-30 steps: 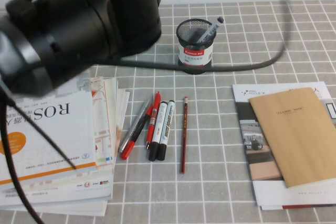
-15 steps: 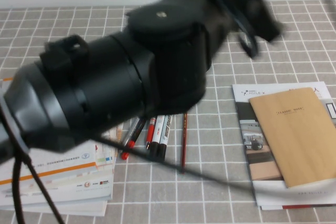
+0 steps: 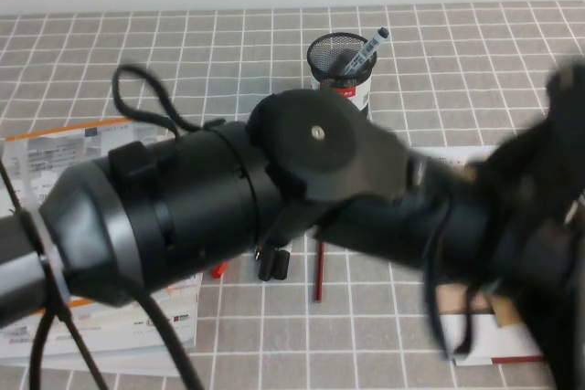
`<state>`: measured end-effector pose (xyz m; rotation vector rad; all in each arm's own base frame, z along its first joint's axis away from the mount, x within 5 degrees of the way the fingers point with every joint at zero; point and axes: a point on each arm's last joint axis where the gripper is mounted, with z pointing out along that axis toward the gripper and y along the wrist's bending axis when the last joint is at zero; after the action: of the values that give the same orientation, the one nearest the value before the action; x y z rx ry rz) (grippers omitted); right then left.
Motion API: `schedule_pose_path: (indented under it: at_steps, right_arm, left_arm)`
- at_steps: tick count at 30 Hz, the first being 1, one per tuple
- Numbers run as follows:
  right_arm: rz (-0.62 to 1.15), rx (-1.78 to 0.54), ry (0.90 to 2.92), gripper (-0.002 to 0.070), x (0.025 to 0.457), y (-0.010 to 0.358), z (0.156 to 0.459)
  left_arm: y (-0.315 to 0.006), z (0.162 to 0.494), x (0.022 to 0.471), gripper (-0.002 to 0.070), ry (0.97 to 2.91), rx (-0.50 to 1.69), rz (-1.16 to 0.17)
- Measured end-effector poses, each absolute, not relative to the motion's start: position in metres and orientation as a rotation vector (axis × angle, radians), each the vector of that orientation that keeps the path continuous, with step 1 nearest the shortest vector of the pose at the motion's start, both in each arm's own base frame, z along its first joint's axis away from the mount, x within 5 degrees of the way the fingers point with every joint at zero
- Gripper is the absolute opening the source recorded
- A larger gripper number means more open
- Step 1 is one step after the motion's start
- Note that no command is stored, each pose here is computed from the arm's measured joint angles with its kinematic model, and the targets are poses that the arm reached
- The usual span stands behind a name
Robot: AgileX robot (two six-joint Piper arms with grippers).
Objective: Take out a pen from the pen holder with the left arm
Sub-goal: 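Take a marker out of the pen holder and lay it on the table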
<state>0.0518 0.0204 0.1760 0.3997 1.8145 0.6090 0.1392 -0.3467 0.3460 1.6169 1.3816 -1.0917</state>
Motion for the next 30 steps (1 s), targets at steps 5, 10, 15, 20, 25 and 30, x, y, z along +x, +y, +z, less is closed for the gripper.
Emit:
schedule_pose_path:
  at_steps: [5, 10, 15, 20, 25, 30]
  right_arm:
    - [0.609, 0.4, 1.814, -0.0013, 0.052, 0.02, 0.176]
    - [0.609, 0.4, 1.814, -0.0013, 0.052, 0.02, 0.176]
    - [0.609, 0.4, 1.814, -0.0013, 0.052, 0.02, 0.176]
    - [0.609, 0.4, 1.814, -0.0012, 0.052, 0.02, 0.176]
    - [0.609, 0.4, 1.814, -0.0013, 0.052, 0.02, 0.176]
    - [0.609, 0.4, 1.814, -0.0013, 0.052, 0.02, 0.176]
  left_arm:
    - [-0.311, 0.309, 0.154, 0.0094, 2.103, 1.7, -0.87]
    - [-0.265, 0.294, 0.203, 0.0094, 2.509, 1.369, -0.394]
    - [-0.213, 0.294, 0.258, 0.0094, 2.668, 0.964, -0.292]
    - [-0.151, 0.272, 0.313, 0.0094, 2.836, 0.518, -0.464]
    - [-0.138, 0.254, 0.334, 0.0094, 2.833, 0.455, -0.642]
    - [-0.141, 0.249, 0.346, 0.0094, 2.749, 0.433, -0.644]
